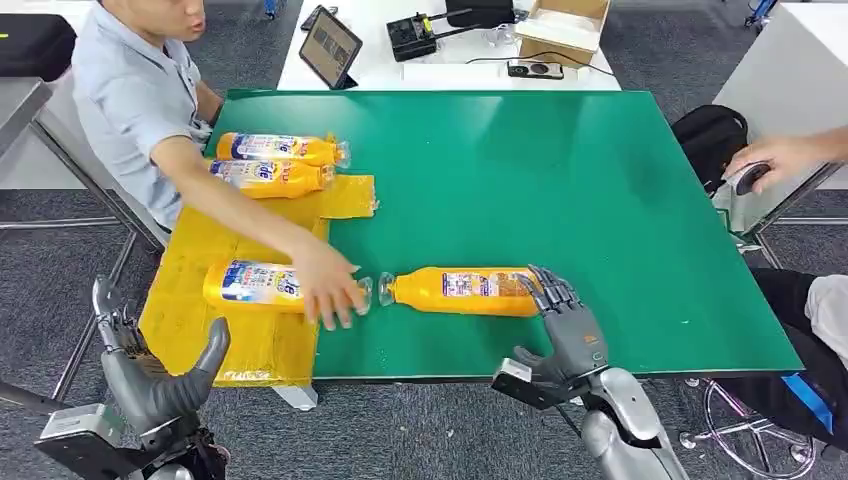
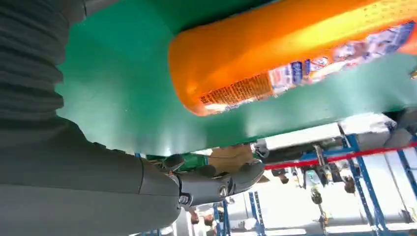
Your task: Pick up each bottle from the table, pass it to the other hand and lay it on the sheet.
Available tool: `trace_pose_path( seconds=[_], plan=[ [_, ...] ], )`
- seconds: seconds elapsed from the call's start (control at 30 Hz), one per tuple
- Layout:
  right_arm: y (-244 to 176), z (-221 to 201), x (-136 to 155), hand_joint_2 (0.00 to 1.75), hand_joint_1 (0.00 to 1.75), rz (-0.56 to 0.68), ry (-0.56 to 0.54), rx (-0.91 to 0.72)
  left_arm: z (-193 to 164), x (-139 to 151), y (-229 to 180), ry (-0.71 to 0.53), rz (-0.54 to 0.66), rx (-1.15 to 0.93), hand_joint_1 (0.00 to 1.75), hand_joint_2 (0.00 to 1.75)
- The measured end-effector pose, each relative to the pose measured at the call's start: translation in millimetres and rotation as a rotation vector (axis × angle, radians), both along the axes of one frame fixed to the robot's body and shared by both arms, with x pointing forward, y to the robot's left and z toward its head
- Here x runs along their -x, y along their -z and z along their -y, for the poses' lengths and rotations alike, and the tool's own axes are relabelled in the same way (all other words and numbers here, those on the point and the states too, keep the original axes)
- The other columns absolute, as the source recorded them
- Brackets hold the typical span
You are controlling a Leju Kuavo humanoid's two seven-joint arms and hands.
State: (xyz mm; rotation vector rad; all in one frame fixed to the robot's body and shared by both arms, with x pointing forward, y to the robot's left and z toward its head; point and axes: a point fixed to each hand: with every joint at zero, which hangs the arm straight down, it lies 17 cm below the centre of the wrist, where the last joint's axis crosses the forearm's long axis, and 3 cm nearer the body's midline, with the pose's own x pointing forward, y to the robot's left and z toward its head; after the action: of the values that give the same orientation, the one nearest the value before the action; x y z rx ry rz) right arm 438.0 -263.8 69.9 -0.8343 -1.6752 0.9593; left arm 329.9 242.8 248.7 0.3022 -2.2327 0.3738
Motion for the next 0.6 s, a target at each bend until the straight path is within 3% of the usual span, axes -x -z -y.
trace_pose_path(
  seconds=[0.13,0.33,0.6],
  plan=[
    [12,6,-27,1.75,0.0,-0.07,0.008,0.001,3,-7,-6,0.007,0.006,0.007,0.0,1.75],
    [0,-7,-73,1.75,0.0,-0.062,-0.008,0.035,15,-19,-14,0.038,0.025,0.01,0.0,1.75],
    [1,-32,-96,1.75,0.0,-0.115,-0.03,0.035,24,-28,-13,0.071,0.015,0.022,0.0,1.75]
  ],
)
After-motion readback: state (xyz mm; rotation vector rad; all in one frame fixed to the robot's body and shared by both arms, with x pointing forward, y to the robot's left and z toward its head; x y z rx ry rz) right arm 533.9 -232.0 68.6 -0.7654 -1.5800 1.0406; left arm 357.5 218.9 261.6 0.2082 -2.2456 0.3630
